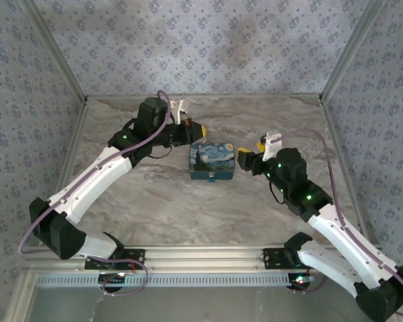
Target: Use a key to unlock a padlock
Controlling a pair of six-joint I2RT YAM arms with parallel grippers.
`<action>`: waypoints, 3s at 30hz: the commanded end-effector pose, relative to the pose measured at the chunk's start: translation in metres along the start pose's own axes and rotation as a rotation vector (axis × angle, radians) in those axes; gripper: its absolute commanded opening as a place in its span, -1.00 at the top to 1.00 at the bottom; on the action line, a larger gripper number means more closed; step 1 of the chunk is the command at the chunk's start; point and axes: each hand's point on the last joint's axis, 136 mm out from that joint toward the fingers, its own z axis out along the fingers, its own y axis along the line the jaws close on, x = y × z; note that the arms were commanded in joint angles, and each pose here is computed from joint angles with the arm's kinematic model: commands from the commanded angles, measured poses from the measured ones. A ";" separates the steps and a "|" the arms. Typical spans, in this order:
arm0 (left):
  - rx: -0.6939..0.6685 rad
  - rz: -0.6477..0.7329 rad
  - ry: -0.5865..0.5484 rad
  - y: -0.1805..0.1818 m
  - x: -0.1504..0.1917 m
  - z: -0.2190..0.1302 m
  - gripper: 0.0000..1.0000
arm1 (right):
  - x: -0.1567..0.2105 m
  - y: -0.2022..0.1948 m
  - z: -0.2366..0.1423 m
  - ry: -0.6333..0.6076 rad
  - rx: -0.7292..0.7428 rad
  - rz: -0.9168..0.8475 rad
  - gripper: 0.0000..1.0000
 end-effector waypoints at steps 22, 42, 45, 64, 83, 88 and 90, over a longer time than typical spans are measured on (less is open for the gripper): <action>0.369 0.161 -0.237 -0.097 -0.017 -0.031 1.00 | -0.073 0.109 -0.001 -0.148 -0.778 0.625 -0.08; 0.409 0.122 -0.223 -0.101 -0.010 -0.027 1.00 | -0.094 0.122 -0.019 -0.259 -0.840 0.576 -0.07; 0.413 0.119 -0.222 -0.101 -0.010 -0.027 1.00 | -0.095 0.124 -0.018 -0.260 -0.847 0.574 0.04; 0.441 0.107 -0.211 -0.105 -0.008 -0.024 1.00 | -0.093 0.130 -0.013 -0.244 -0.864 0.552 0.74; 0.434 0.098 -0.225 -0.104 -0.009 -0.027 1.00 | -0.093 0.125 -0.024 -0.273 -0.844 0.514 1.00; 0.439 0.098 -0.231 -0.105 -0.010 -0.028 1.00 | -0.089 0.127 -0.022 -0.250 -0.844 0.508 1.00; 0.430 0.098 -0.237 -0.104 -0.011 -0.029 1.00 | -0.089 0.123 -0.021 -0.250 -0.827 0.518 0.84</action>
